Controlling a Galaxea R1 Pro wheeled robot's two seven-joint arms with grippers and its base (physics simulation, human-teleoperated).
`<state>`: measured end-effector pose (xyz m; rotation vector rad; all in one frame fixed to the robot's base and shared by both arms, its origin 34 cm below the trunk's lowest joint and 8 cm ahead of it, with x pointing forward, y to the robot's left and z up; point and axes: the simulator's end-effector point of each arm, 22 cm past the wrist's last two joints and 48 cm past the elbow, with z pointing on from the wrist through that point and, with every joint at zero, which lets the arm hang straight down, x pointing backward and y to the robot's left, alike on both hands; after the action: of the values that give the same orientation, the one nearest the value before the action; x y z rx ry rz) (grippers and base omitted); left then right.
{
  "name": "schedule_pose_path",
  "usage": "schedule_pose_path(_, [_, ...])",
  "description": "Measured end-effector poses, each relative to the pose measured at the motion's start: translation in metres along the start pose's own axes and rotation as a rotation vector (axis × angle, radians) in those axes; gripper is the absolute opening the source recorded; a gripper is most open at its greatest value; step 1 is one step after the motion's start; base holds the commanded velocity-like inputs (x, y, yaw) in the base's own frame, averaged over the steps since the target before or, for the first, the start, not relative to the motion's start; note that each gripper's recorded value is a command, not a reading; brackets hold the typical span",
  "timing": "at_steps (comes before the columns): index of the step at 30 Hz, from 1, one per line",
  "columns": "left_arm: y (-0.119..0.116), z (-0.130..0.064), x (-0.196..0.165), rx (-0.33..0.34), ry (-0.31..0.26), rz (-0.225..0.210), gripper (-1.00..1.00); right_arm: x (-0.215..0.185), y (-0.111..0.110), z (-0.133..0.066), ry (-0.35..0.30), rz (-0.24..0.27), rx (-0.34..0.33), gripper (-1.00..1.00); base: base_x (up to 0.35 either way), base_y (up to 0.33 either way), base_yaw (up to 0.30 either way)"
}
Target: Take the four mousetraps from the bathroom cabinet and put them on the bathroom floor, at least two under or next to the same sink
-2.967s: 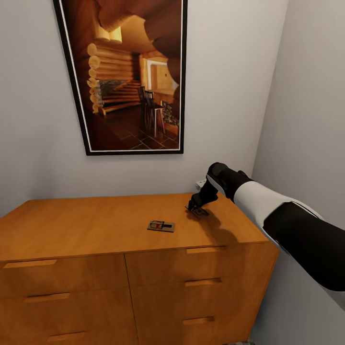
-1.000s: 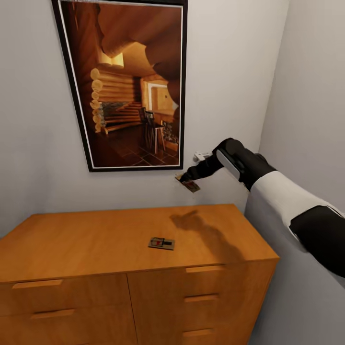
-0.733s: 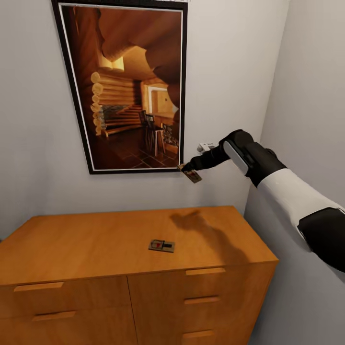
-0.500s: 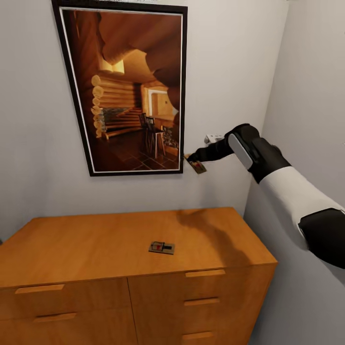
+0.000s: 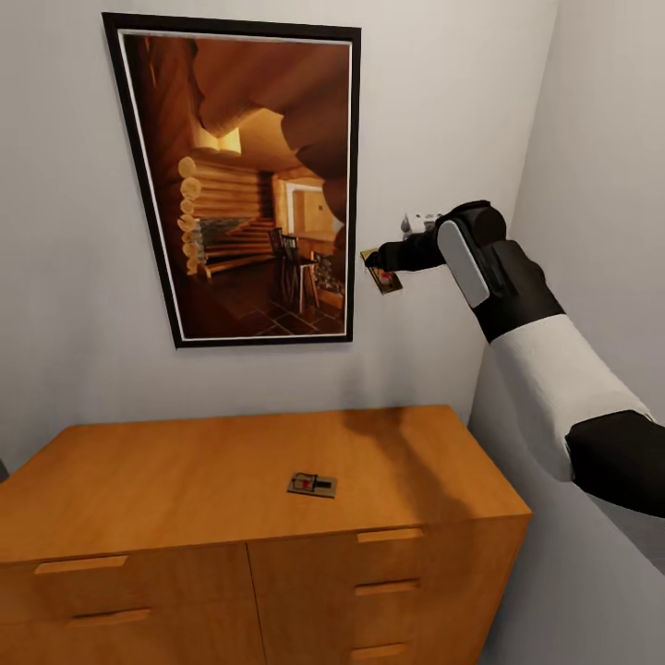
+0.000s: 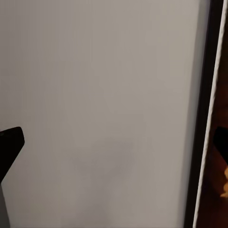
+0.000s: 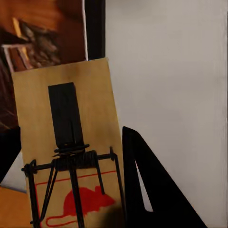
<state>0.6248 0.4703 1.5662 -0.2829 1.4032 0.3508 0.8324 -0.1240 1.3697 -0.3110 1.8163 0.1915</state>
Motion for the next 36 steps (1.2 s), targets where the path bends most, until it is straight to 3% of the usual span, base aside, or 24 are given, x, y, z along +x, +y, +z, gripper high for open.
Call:
schedule_pose_path(4, [-0.001, 0.003, -0.001, 0.0, 0.009, 0.004, 1.0, -0.03, 0.003, -0.018, -0.07, -0.008, -0.001, -1.0, 0.0, 0.0, 0.0])
schedule_pose_path(13, [-0.001, 0.005, -0.011, 0.002, 0.014, 0.007, 1.0, -0.104, 0.019, -0.079, -0.274, -0.039, -0.007, -1.0, 0.0, 0.0, 0.0])
schedule_pose_path(19, [-0.001, 0.006, -0.018, 0.002, 0.017, 0.008, 1.0, -0.134, 0.014, -0.112, -0.37, -0.056, 0.066, -1.0, 0.0, 0.0, 0.0])
schedule_pose_path(27, [-0.002, 0.008, -0.025, 0.002, 0.023, 0.011, 1.0, -0.163, -0.007, -0.166, -0.509, -0.029, 0.251, -1.0, 0.0, 0.0, 0.0])
schedule_pose_path(36, [-0.002, 0.01, -0.032, 0.003, 0.031, 0.014, 1.0, -0.164, -0.006, -0.184, -0.544, -0.01, 0.285, -1.0, 0.0, 0.0, 0.0])
